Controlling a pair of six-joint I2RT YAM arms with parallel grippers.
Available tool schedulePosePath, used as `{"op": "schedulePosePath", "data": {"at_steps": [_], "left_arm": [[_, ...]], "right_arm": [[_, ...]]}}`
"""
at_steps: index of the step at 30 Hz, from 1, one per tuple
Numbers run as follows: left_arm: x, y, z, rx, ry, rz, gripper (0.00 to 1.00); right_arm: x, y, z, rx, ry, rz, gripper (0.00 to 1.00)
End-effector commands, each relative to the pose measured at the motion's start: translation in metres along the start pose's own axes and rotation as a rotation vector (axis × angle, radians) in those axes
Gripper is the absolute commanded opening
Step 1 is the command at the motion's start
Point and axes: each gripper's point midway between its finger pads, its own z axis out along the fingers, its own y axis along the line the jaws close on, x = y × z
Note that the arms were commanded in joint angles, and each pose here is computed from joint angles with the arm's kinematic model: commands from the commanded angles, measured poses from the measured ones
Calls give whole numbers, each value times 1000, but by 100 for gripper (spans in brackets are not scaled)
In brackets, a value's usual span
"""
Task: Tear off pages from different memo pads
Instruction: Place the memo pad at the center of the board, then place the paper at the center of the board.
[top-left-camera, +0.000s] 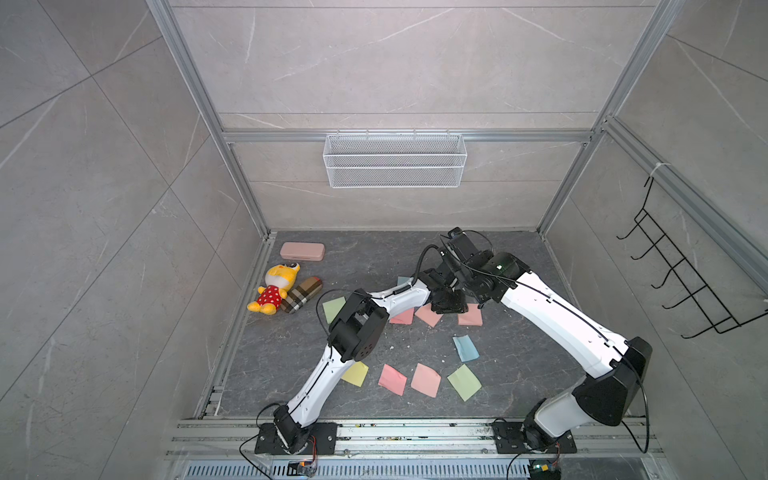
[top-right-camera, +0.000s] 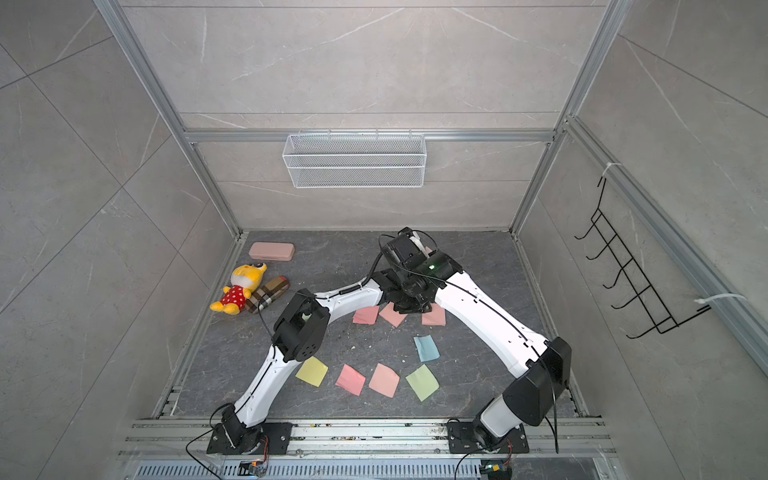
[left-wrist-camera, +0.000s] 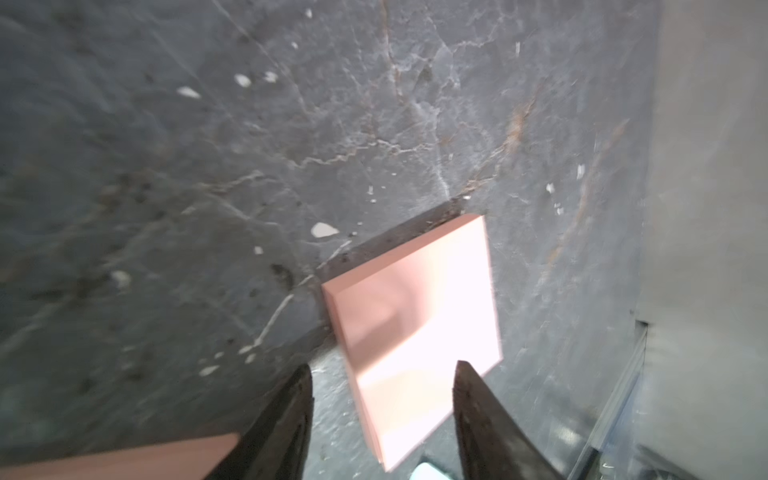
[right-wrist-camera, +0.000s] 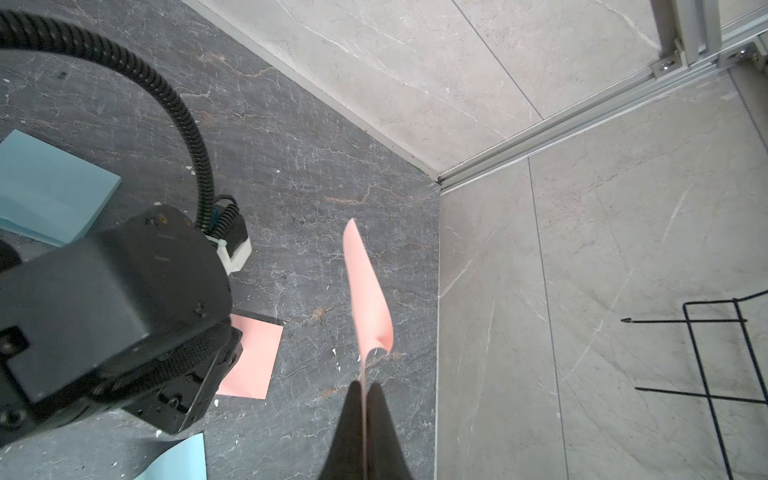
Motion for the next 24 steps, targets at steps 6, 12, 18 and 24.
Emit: {"op": "schedulePosePath", "data": {"at_steps": [6, 12, 18, 24], "left_arm": [[-12, -30, -77, -81, -111, 170, 63], [-15, -64, -133, 7, -257, 280, 64], [-4, -45, -173, -77, -338, 352, 65], [10, -20, -197, -106, -396, 345, 67]], "right_arm": [[22, -30, 7, -66, 66, 188, 0], [65, -30, 23, -109, 192, 269, 0], [109, -17, 31, -141, 313, 309, 0], [146, 20, 37, -228, 424, 356, 0]]}}
